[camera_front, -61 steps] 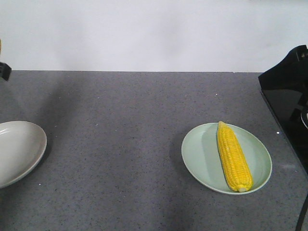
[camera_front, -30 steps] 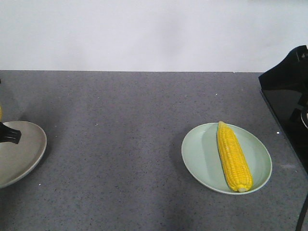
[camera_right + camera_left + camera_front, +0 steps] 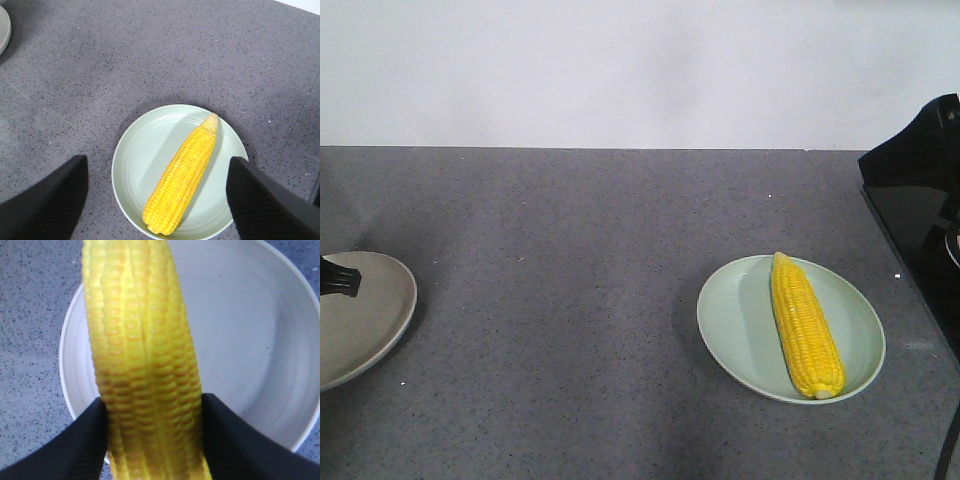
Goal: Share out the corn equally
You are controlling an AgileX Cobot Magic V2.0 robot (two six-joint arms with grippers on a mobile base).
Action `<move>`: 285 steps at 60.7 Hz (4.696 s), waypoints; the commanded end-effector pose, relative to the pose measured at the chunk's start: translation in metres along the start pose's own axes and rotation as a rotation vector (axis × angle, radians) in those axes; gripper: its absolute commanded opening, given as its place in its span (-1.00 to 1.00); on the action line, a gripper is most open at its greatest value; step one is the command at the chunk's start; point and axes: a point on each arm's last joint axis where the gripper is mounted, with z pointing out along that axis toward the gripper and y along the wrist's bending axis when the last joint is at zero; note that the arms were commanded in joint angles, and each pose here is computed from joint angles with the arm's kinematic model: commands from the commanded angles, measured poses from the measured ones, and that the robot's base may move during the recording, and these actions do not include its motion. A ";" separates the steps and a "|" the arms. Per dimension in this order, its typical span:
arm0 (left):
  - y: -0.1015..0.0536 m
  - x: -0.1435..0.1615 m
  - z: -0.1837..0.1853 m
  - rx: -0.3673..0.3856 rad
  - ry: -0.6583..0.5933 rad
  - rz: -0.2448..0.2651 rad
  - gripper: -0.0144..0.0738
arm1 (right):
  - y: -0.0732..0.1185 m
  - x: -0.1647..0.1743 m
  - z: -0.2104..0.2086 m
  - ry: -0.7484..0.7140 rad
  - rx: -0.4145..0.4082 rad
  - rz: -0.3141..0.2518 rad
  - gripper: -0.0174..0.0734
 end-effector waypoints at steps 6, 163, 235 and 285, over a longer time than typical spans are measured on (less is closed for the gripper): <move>0.002 -0.008 -0.009 0.017 -0.072 -0.014 -0.10 | 0.007 -0.007 -0.011 -0.078 -0.005 -0.016 0.55; 0.023 0.129 -0.148 0.247 -1.224 -0.066 -0.69 | 0.039 0.126 -0.039 -0.577 0.408 -0.039 -0.66; 0.021 0.143 -0.137 0.244 -1.242 -0.070 -0.69 | 0.040 0.126 -0.039 -0.568 0.398 -0.034 -0.64; -0.012 0.227 -0.016 0.224 -1.361 -0.081 -0.69 | 0.040 0.126 -0.039 -0.569 0.398 -0.034 -0.64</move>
